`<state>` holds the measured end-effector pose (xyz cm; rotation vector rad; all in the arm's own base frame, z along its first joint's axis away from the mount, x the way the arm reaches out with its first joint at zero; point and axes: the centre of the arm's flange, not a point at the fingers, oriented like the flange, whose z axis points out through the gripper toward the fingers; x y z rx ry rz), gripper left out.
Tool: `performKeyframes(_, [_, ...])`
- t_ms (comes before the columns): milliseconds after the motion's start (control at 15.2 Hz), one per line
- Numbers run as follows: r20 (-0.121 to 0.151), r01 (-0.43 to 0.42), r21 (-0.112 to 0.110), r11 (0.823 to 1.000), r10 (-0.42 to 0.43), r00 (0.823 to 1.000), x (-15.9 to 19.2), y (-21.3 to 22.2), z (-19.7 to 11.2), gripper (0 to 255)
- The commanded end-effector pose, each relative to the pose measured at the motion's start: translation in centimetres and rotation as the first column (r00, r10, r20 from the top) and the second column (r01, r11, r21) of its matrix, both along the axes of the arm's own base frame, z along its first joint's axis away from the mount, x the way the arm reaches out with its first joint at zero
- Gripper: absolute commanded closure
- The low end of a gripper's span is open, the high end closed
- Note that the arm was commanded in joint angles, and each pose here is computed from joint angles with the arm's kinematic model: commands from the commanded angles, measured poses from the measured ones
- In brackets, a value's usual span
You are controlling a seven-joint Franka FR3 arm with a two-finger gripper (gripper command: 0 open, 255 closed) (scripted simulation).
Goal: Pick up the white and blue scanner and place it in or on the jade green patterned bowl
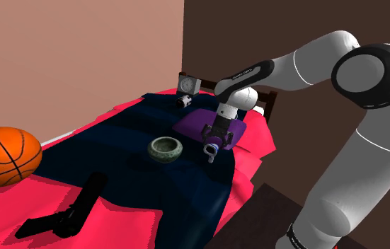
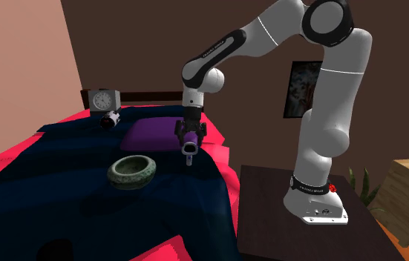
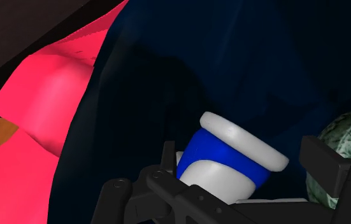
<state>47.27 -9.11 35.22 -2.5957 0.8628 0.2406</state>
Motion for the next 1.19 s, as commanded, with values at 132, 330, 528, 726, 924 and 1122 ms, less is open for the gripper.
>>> performKeyframes(132, [0.000, 0.000, 0.000, 1.000, 0.000, 1.000, 0.0, 0.0, -0.1, 0])
performKeyframes(330, [0.000, 0.000, 0.000, 1.000, 0.000, 1.000, 0.0, 0.0, -0.1, 255])
performKeyframes(528, [0.000, 0.000, 0.000, 1.000, 0.000, 1.000, 0.0, 0.0, -0.1, 255])
performKeyframes(726, [0.000, 0.000, 0.000, 1.000, 0.000, 1.000, 0.0, 0.0, -0.1, 255])
performKeyframes(924, [0.000, 0.000, 0.000, 1.000, 0.000, 1.000, 0.0, 0.0, -0.1, 255])
performKeyframes(1122, [0.000, 0.000, 0.000, 1.000, 0.000, 1.000, 0.0, 0.0, 1.5, 255])
